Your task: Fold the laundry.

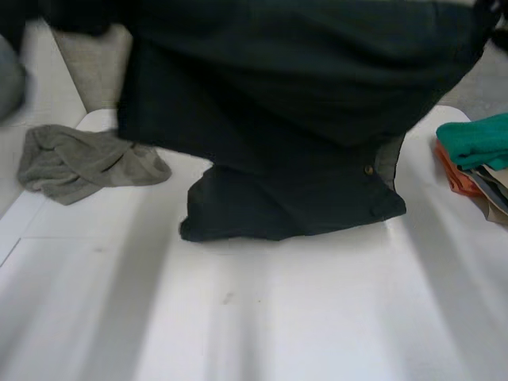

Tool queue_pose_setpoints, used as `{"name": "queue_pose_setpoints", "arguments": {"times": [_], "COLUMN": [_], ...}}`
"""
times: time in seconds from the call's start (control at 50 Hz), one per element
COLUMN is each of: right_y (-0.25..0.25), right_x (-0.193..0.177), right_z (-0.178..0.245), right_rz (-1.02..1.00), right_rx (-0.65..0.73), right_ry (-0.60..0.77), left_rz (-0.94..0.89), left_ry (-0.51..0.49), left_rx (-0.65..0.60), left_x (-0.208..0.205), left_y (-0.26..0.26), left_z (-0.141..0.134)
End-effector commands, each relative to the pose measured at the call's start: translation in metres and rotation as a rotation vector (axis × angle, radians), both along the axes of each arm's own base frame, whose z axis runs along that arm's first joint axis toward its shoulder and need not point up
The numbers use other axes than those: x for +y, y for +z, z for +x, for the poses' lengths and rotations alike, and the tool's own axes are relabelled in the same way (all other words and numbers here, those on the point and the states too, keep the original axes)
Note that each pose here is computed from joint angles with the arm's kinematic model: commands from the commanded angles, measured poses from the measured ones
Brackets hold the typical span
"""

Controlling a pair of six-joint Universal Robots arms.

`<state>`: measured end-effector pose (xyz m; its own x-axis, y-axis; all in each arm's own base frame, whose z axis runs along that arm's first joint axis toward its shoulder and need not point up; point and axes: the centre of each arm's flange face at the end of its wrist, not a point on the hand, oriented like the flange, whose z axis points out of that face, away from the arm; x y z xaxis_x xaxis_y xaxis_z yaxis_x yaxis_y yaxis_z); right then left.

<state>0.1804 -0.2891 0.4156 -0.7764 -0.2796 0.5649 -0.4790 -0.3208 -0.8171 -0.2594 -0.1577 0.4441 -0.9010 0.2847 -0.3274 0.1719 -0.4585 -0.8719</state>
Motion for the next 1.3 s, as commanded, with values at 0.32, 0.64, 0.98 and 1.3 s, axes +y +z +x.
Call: {"name": "queue_pose_setpoints", "arguments": {"times": [0.32,0.64,0.98,1.3], "right_y": [-0.075,-0.18,-0.25,-0.288], "right_x": [-0.038,-0.042,0.064,0.11], "right_z": [0.068,0.077,0.193,0.245], "right_rz": [0.204,0.585,0.923,0.798], "right_rx": [-0.037,-0.293,-0.295,-0.17], "right_ry": [0.048,-0.059,0.433,0.549], "left_rz": [0.247,0.388,0.335,0.329], "left_ry": [0.028,0.101,0.07,0.098], "left_rx": [-0.141,-0.201,-0.175,-0.131], "left_x": [-0.132,-0.17,-0.144,-0.14], "left_y": [-0.076,-0.154,-0.13,-0.114], "left_z": [-0.033,-0.035,-0.025,-0.011]}}
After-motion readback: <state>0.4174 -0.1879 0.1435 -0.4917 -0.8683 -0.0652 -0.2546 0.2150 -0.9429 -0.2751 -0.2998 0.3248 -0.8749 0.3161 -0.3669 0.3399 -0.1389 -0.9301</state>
